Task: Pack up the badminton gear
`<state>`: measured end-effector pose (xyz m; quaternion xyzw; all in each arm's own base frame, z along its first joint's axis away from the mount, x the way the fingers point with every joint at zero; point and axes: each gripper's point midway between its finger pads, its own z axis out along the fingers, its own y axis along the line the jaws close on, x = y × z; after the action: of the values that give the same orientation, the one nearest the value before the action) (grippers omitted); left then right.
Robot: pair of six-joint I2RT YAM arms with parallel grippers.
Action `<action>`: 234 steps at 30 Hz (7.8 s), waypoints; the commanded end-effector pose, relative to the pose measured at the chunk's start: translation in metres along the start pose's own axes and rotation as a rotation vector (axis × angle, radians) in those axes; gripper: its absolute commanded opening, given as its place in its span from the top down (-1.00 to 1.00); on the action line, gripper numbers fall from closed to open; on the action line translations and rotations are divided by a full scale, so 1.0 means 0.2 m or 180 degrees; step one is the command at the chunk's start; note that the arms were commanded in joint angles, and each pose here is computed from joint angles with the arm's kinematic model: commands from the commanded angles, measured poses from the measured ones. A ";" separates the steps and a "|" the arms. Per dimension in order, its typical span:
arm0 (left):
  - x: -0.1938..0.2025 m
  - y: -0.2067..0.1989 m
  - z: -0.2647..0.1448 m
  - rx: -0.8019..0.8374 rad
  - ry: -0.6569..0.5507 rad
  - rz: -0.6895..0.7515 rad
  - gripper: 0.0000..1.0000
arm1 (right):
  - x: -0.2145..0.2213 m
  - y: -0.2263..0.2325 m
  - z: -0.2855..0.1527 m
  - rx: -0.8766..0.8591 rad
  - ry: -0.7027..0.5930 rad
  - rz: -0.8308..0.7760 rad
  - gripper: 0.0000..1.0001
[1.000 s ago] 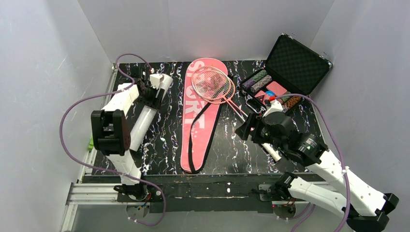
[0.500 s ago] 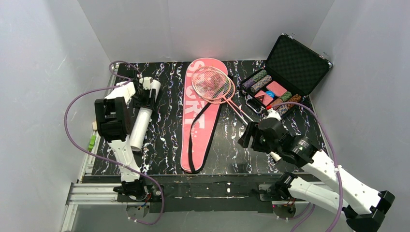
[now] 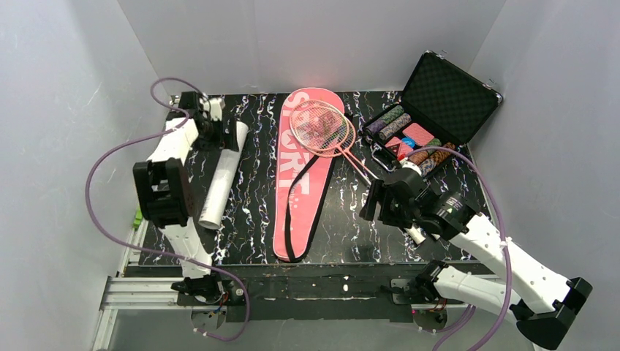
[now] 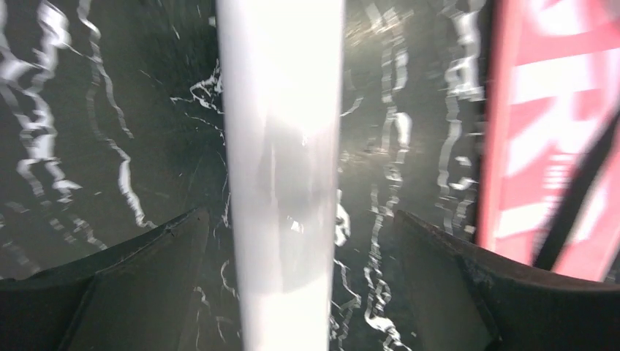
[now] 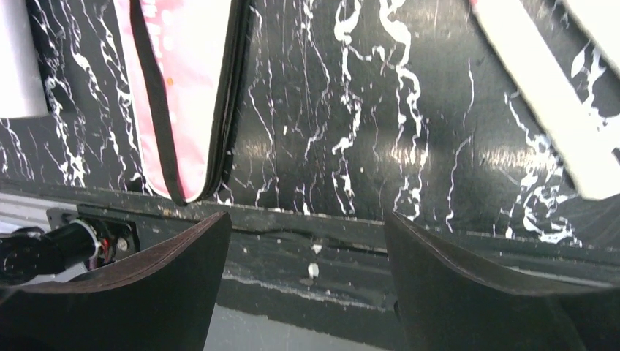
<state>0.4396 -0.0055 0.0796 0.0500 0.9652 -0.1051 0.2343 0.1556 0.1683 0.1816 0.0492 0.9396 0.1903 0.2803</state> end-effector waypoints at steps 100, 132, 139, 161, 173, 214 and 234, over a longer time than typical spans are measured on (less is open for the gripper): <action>0.33 -1.50 0.41 0.0403 -0.0571 0.1961 -0.36 | -0.67 -0.30 1.24 0.0708 0.0368 -0.0775 0.58; 0.26 -1.24 -0.08 0.0361 -0.0908 0.1909 1.00 | -0.71 0.04 1.01 0.0107 0.0224 0.0600 -0.35; 0.22 -1.31 -0.19 0.0552 -0.0942 0.1800 1.00 | -0.65 0.46 0.91 -0.1123 0.0460 0.1104 -0.49; 0.24 -1.34 -0.35 0.0716 -0.0924 0.1736 1.00 | -0.64 0.78 1.24 -0.1576 0.0740 0.1802 0.56; 0.20 -1.34 -0.41 0.0676 -0.0986 0.1983 -0.71 | -0.59 0.87 1.17 -0.1588 0.0735 0.1496 0.97; 0.12 -1.00 -0.51 -0.0591 -0.1246 0.2304 1.00 | -0.84 0.30 0.80 -0.0107 0.0237 0.0088 -0.32; -0.02 -0.86 -0.81 -0.0923 -0.1593 0.1774 1.00 | -0.69 -0.14 0.96 0.0637 0.0334 -0.0108 -0.05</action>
<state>0.3454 -0.1460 0.2138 0.2890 0.8462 0.0918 0.4381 0.3687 0.1800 0.0902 0.0516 0.9738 0.0810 0.2060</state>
